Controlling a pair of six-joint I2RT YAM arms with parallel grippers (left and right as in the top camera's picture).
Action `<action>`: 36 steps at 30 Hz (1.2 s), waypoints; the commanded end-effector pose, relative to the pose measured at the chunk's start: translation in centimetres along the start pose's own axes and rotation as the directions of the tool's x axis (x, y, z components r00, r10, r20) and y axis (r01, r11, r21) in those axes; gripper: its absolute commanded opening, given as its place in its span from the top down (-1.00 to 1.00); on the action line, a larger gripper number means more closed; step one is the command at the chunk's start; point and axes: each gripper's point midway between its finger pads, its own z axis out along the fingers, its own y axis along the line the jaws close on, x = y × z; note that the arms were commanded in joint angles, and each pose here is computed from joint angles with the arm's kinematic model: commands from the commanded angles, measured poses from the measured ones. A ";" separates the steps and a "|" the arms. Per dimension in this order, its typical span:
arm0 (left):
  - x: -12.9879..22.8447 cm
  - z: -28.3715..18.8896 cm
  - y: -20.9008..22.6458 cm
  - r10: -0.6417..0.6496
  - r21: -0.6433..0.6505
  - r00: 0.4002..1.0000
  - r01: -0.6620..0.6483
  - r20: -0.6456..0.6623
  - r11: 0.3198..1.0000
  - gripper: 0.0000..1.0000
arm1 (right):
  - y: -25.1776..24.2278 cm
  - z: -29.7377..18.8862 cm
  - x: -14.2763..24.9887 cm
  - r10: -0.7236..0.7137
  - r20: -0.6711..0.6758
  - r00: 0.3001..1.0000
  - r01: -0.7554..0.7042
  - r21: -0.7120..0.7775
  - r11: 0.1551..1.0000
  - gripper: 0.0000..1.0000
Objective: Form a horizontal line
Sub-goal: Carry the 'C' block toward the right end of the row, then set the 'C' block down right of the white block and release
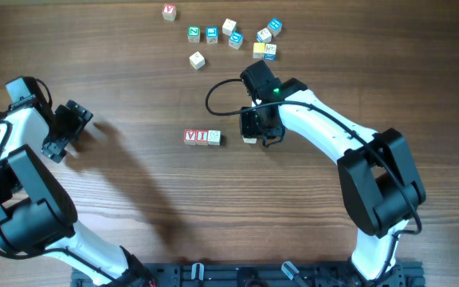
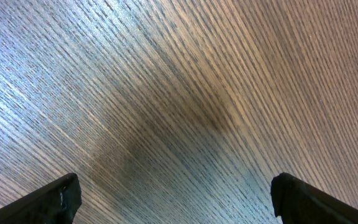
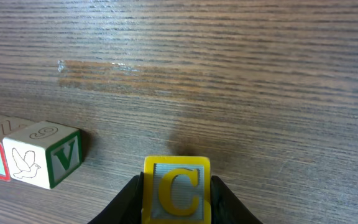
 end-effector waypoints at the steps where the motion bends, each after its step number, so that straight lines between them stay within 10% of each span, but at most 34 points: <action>1: 0.2 0.4 0.2 -0.012 -0.003 1.000 0.012 -0.013 1.000 -1.00 | -0.2 0.8 0.5 0.007 -0.015 1.000 -0.007 0.010 1.000 0.38; 21: 0.2 0.4 0.2 -0.012 -0.003 1.000 0.012 -0.013 1.000 -1.00 | 1.1 1.3 -0.5 -0.007 0.062 0.998 0.007 0.000 1.000 0.20; 27: 0.2 0.4 0.2 -0.012 -0.003 1.000 0.012 -0.013 1.000 -1.00 | 1.3 1.3 -0.1 -0.004 0.041 0.999 0.005 -0.018 1.000 -0.52; 36: 0.2 0.4 0.2 -0.012 -0.003 1.000 0.012 -0.013 1.000 -1.00 | -0.6 0.8 -3.3 0.037 0.148 0.988 -0.039 0.010 0.999 -0.92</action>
